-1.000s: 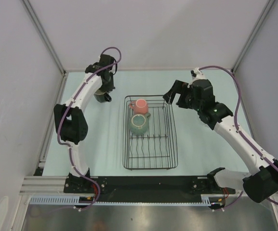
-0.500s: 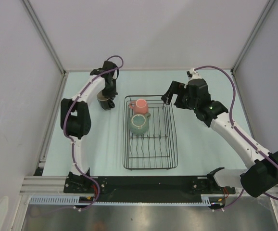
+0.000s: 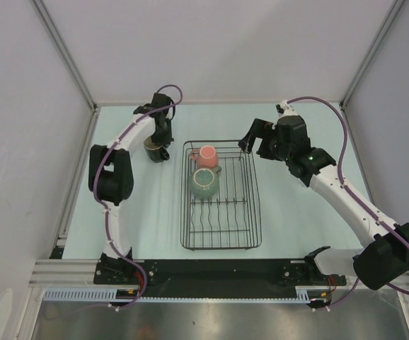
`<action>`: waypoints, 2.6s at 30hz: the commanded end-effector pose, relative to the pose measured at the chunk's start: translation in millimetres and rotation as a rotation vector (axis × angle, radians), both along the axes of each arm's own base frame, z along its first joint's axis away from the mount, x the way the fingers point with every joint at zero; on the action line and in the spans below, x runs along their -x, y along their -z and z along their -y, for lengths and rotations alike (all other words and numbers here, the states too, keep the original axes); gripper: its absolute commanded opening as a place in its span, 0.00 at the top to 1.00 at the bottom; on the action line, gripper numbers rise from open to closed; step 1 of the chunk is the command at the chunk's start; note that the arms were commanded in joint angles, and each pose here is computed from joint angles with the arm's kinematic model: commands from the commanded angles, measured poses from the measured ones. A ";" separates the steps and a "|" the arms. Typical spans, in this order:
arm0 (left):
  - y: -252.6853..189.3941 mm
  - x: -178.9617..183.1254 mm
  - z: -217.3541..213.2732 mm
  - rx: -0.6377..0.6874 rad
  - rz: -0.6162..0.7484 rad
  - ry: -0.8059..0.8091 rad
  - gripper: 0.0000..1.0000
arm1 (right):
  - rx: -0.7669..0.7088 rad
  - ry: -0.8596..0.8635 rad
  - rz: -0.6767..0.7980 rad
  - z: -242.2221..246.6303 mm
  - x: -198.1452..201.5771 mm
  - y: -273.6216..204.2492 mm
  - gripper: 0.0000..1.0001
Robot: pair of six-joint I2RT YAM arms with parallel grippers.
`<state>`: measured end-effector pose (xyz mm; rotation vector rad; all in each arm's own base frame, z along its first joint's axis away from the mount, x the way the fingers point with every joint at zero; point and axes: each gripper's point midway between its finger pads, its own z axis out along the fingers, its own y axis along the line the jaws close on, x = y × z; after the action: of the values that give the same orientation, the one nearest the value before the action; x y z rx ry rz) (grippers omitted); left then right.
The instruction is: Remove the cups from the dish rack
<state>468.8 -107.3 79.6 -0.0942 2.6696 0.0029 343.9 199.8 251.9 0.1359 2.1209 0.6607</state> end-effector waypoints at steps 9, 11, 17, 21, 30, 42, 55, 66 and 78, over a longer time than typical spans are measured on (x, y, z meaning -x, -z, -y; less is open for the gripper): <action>-59.8 -3.7 -8.1 0.020 0.166 -0.034 0.44 | -0.032 0.005 0.038 -3.2 -2.8 -12.4 0.00; -67.0 -4.1 -8.6 0.023 0.185 -0.036 0.38 | -0.032 0.005 0.040 -3.7 -2.3 -13.0 0.00; -111.2 -2.7 -6.6 0.068 0.279 -0.053 0.17 | -0.007 0.016 0.051 -1.9 -3.6 -12.9 0.00; -182.7 2.4 -6.7 0.081 0.422 -0.098 0.00 | 0.149 0.056 0.039 6.9 -8.3 -1.1 0.00; -222.2 71.2 15.5 0.074 0.524 -0.080 0.00 | 0.427 0.088 0.085 -6.8 -27.9 7.6 0.00; -196.0 157.3 0.1 0.190 0.608 -0.045 0.00 | 0.481 -0.198 0.091 -108.1 -32.8 39.5 0.00; -181.3 187.3 -17.6 0.149 0.579 -0.047 0.00 | 0.504 -0.251 0.020 -155.8 -58.5 92.3 0.00; -167.2 184.1 -14.8 0.140 0.547 -0.043 0.00 | 0.516 -0.235 -0.037 -153.2 -75.8 117.1 0.00; -154.7 179.0 -10.3 0.135 0.518 -0.035 0.00 | 0.514 -0.239 -0.096 -147.7 -75.7 142.9 0.10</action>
<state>283.2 -91.3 230.9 -0.1508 2.1735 -0.1444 415.2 344.0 108.9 -0.3883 2.3534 0.2097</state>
